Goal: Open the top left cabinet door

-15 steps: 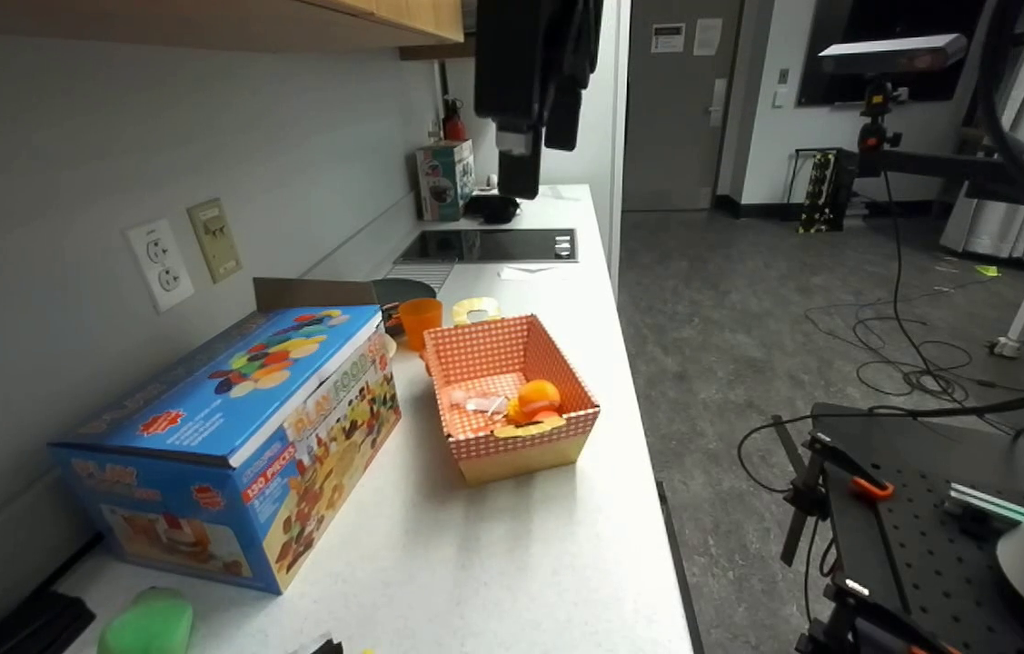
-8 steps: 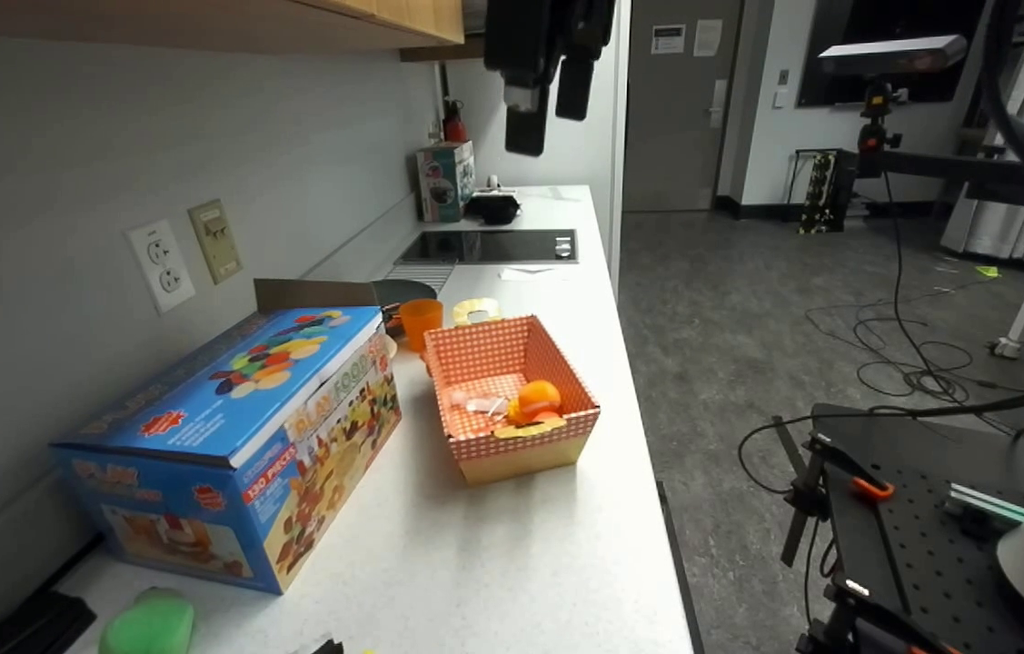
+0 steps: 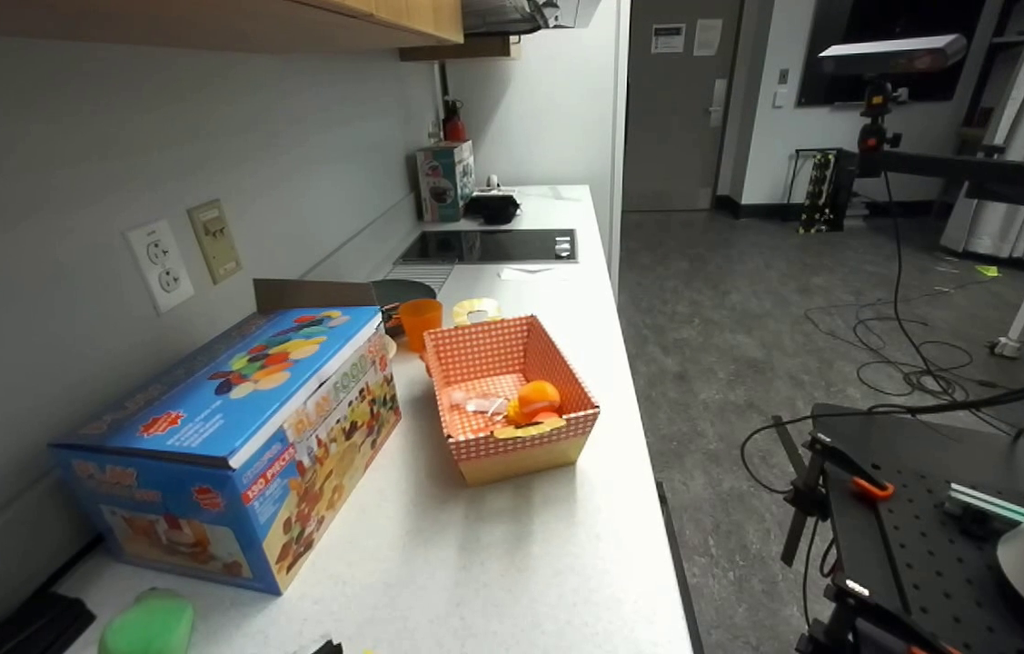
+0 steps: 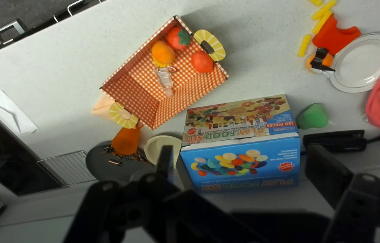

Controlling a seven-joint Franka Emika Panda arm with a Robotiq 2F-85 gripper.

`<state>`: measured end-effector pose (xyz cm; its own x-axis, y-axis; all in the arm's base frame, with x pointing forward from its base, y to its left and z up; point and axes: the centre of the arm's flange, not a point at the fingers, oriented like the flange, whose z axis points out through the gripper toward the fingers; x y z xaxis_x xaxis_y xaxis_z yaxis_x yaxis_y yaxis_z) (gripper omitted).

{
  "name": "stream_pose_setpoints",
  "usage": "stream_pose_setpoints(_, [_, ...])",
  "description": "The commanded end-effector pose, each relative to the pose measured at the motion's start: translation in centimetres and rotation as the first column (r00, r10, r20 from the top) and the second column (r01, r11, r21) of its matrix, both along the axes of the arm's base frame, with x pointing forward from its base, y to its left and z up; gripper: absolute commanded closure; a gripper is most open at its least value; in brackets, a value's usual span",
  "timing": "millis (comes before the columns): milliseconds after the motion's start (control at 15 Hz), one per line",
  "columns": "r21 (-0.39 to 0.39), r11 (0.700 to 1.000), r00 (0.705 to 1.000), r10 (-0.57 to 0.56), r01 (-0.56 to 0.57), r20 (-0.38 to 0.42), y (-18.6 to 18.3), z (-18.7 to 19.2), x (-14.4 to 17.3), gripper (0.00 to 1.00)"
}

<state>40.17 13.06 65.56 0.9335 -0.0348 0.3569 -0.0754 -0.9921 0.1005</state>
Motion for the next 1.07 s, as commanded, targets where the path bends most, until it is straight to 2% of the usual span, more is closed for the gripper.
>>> stream_pose_setpoints(0, [-0.001,1.000,1.000,0.000,0.000,0.000,0.0,-0.1,-0.1,0.00])
stream_pose_setpoints(133, [0.012,1.000,1.000,0.007,-0.007,-0.001,-0.7,0.0,0.2,0.00])
stream_pose_setpoints(400, [0.144,0.986,0.996,0.079,-0.085,0.044,-5.5,3.1,1.3,0.00])
stream_pose_setpoints(533, [0.190,0.970,0.987,0.137,-0.150,0.082,-8.6,5.2,2.2,0.00])
stream_pose_setpoints(733, [0.212,0.936,0.957,0.253,-0.280,0.145,-11.9,7.8,4.0,0.00])
stream_pose_setpoints(800, [0.180,0.963,0.976,0.179,-0.199,0.122,-10.9,5.8,2.1,0.00])
stream_pose_setpoints(1000, [0.184,0.962,0.976,0.181,-0.202,0.122,-11.5,5.8,2.3,0.00])
